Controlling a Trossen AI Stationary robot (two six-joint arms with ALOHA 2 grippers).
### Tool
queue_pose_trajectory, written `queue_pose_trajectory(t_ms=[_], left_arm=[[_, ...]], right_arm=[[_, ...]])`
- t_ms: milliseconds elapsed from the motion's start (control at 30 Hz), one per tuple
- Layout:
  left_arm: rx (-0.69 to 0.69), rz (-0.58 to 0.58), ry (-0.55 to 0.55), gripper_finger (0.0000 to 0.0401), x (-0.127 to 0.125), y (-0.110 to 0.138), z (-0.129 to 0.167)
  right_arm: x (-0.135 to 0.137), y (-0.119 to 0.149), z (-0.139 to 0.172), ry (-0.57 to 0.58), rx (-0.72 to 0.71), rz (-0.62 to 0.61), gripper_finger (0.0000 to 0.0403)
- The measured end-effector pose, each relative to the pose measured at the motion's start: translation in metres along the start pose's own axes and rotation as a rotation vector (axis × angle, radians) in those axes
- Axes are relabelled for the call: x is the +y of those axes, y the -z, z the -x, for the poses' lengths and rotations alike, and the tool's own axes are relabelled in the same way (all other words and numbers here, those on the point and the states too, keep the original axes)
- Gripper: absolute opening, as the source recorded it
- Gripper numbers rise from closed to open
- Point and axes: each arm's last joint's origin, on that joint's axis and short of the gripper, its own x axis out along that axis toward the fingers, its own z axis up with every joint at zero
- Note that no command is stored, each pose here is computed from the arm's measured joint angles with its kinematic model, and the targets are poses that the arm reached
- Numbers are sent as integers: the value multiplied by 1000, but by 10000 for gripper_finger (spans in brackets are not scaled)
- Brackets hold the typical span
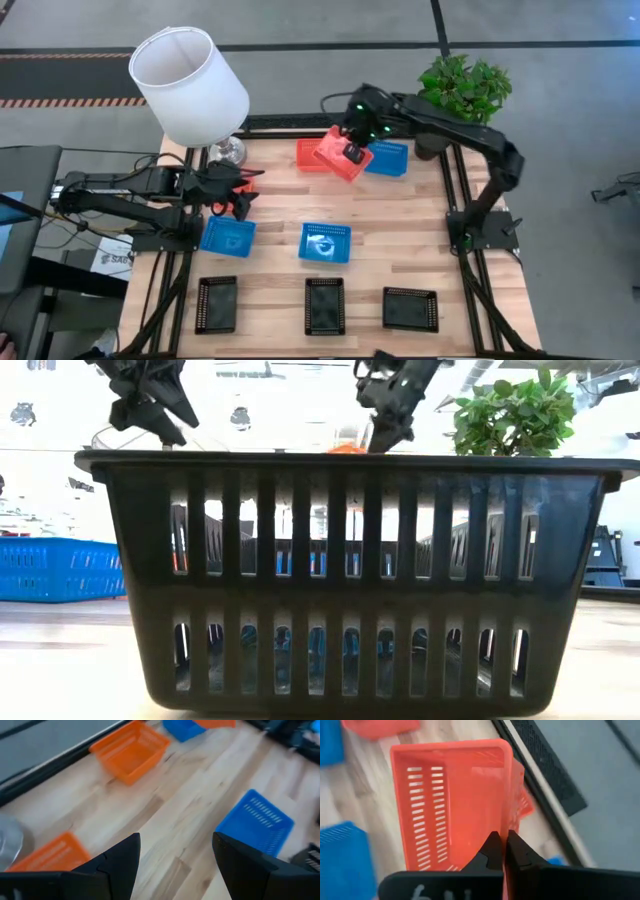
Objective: Stack baskets by color
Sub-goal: Stack the bottom orange bin on the top orange bin
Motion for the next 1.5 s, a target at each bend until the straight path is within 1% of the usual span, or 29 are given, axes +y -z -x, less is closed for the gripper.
queue_pose_trajectory(t_ms=[100,200,333,533,700,933,1133,1267,1400,1500], left_arm=[[11,44,-22,236,2,2,0],[8,79,-22,236,1,2,0],[-5,118,-31,236,1,1,0],[-24,142,-22,236,0,-1,0],[-36,172,-33,236,1,-1,0],[-39,184,-36,236,1,-1,0],[-40,185,-37,236,1,-1,0],[-40,185,-37,236,1,-1,0],[-40,185,-37,236,1,-1,0],[-40,185,-37,236,1,-1,0]], right_arm=[[-8,-9,-19,-2,17,115,1],[-15,-16,-36,-41,25,207,1],[-23,-25,-55,-57,20,325,1],[-27,-35,-73,-101,-1,423,1],[-23,-39,-90,-111,3,505,1],[-21,-39,-107,-120,22,530,1],[-22,-41,-106,-84,19,536,1],[-22,-40,-105,-87,25,539,2],[-22,-39,-105,-88,34,511,8],[-21,-40,-105,-90,31,511,25]])
